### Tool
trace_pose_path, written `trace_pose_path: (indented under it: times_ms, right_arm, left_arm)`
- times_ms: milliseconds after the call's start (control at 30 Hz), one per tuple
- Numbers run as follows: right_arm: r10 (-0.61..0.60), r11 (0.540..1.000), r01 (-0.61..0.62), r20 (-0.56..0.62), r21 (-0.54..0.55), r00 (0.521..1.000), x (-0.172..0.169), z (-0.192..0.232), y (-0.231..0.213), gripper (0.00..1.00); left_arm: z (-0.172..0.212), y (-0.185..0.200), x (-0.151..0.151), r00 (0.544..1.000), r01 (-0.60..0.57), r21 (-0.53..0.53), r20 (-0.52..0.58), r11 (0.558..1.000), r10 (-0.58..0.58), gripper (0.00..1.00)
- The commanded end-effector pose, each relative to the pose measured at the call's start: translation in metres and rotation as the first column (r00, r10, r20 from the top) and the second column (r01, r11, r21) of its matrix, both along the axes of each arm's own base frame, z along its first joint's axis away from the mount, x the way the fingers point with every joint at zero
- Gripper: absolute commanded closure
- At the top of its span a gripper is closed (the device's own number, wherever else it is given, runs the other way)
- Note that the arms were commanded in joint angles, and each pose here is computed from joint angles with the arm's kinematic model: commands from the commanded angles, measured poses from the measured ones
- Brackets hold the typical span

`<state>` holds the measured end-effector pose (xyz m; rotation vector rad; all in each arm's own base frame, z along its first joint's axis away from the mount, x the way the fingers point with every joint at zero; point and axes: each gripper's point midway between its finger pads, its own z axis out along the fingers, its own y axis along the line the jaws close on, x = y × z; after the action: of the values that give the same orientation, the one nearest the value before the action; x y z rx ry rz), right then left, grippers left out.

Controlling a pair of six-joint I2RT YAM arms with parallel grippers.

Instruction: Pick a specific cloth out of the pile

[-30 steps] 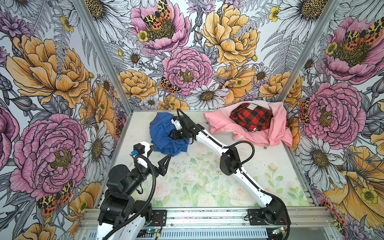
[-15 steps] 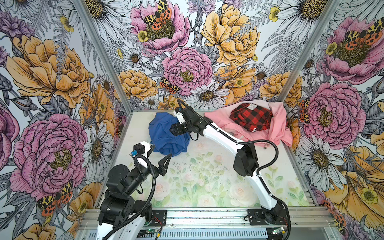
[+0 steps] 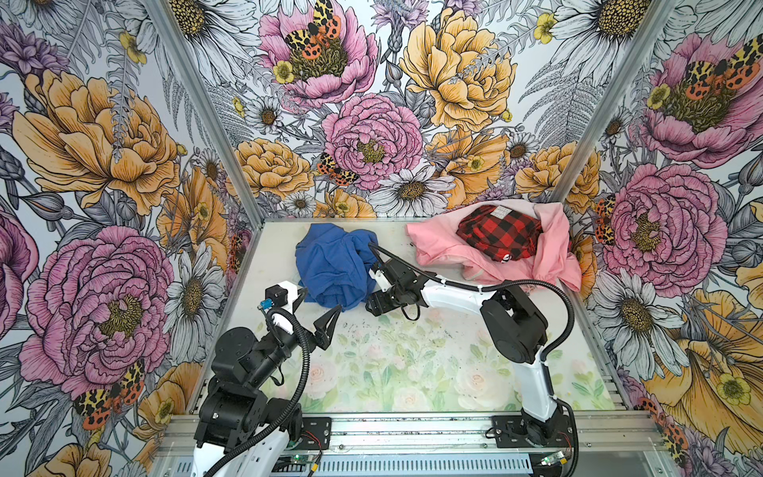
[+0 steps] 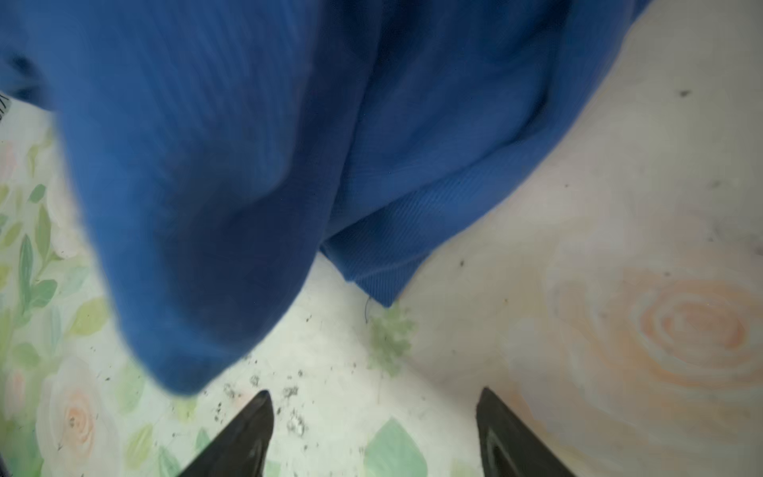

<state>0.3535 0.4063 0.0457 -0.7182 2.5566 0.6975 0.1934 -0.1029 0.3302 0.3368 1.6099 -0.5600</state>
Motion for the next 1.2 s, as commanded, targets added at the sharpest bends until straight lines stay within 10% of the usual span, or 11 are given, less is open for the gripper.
trace_pose_path:
  times_ms: [0, 567, 833, 1067, 1167]
  right_arm:
    - [0.033, 0.992, -0.043, 0.087, 0.115, 0.996, 0.025, 0.021, 0.038, 0.22]
    - [0.041, 0.988, -0.07, 0.209, 0.135, 0.977, 0.09, 0.04, 0.088, 0.23]
    - [-0.042, 0.997, 0.013, 0.358, 0.082, 0.933, 0.073, 0.126, 0.019, 0.17]
    - [-0.248, 0.967, 0.2, 0.408, 0.157, 0.878, 0.057, 0.189, -0.081, 0.13]
    - [-0.358, 0.93, 0.349, 0.482, 0.113, 0.799, 0.044, 0.196, -0.144, 0.1]
  left_arm:
    - [-0.003, 0.0, 0.002, 1.0, 0.002, -0.011, -0.007, 1.0, -0.002, 0.01]
    - [-0.018, 0.017, 0.018, 0.99, -0.12, 0.018, -0.074, 0.993, 0.121, 0.01]
    - [-0.043, 0.043, 0.039, 0.931, -0.282, 0.097, -0.213, 0.955, 0.296, 0.01]
    - [-0.054, -0.004, 0.046, 0.931, -0.04, 0.061, -0.361, 0.997, 0.059, 0.01]
    - [-0.062, 0.03, 0.065, 0.886, -0.271, 0.175, -0.34, 0.946, 0.317, 0.01]
